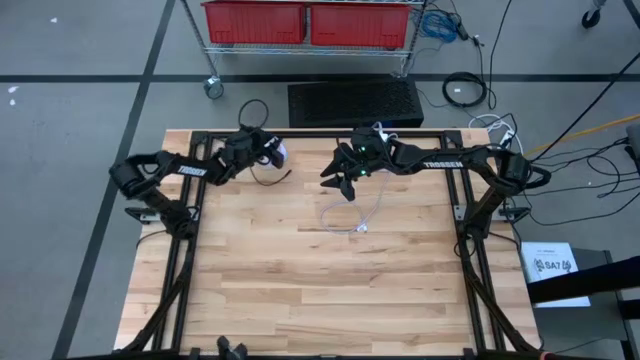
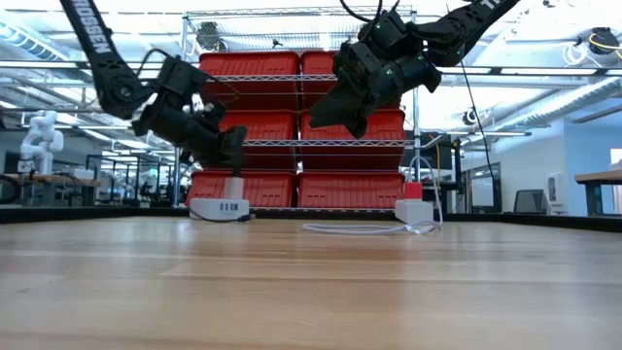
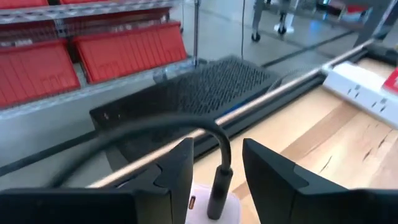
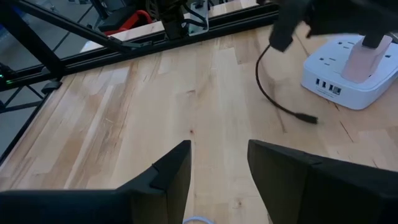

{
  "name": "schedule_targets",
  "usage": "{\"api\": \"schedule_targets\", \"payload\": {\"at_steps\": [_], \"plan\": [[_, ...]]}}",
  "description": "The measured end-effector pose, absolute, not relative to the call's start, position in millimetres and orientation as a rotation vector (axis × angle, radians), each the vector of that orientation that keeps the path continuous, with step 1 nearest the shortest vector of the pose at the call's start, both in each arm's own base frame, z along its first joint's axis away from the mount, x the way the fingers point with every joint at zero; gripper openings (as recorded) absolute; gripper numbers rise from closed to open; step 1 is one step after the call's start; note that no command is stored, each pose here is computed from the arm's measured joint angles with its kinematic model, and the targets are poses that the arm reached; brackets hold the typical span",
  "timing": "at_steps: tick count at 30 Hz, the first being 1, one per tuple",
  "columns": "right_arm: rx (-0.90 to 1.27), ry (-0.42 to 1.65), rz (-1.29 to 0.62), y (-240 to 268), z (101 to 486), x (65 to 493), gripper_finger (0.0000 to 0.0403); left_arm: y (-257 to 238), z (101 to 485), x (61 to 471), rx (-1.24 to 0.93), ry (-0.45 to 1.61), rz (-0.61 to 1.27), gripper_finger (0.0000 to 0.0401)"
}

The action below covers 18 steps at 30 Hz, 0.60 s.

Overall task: Insert USB
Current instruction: Insert the black charger cable into the orange charger adapter

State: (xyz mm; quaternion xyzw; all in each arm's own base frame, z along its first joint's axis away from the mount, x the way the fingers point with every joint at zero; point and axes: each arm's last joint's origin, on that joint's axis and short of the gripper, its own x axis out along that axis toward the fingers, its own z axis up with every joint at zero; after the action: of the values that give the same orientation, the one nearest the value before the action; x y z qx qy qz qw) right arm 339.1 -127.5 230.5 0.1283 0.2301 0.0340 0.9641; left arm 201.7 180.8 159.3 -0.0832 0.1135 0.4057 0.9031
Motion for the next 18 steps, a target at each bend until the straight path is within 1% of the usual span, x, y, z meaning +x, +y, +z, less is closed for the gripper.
{"api": "schedule_targets", "payload": {"at_steps": [3, 6, 8, 12, 13, 16, 18], "plan": [[0.261, 0.466, 0.068, -127.6, 230.5, 339.1, 0.0150, 186.1, 151.2, 208.1, -0.190, 0.293, 0.835, 0.0144], [0.262, 0.467, 0.069, -127.5, 230.5, 339.1, 0.0150, 186.3, 148.2, 211.5, -0.196, 0.323, 0.825, 0.0125], [0.261, 0.466, 0.069, -127.4, 230.5, 339.1, 0.0150, 185.0, 148.9, 212.8, -0.178, 0.327, 0.816, 0.0099], [0.259, 0.466, 0.069, -127.5, 230.5, 339.1, 0.0150, 182.9, 156.2, 212.4, -0.163, 0.306, 0.812, 0.0034], [0.259, 0.466, 0.069, -127.6, 230.5, 339.1, 0.0150, 182.5, 159.0, 212.0, -0.160, 0.295, 0.811, 0.0025], [0.259, 0.466, 0.070, -127.4, 230.5, 339.1, 0.0150, 181.1, 167.3, 210.7, -0.149, 0.264, 0.810, 0.0025], [0.259, 0.467, 0.070, -127.5, 230.5, 339.0, 0.0150, 180.7, 170.0, 210.2, -0.146, 0.253, 0.810, 0.0041]]}}
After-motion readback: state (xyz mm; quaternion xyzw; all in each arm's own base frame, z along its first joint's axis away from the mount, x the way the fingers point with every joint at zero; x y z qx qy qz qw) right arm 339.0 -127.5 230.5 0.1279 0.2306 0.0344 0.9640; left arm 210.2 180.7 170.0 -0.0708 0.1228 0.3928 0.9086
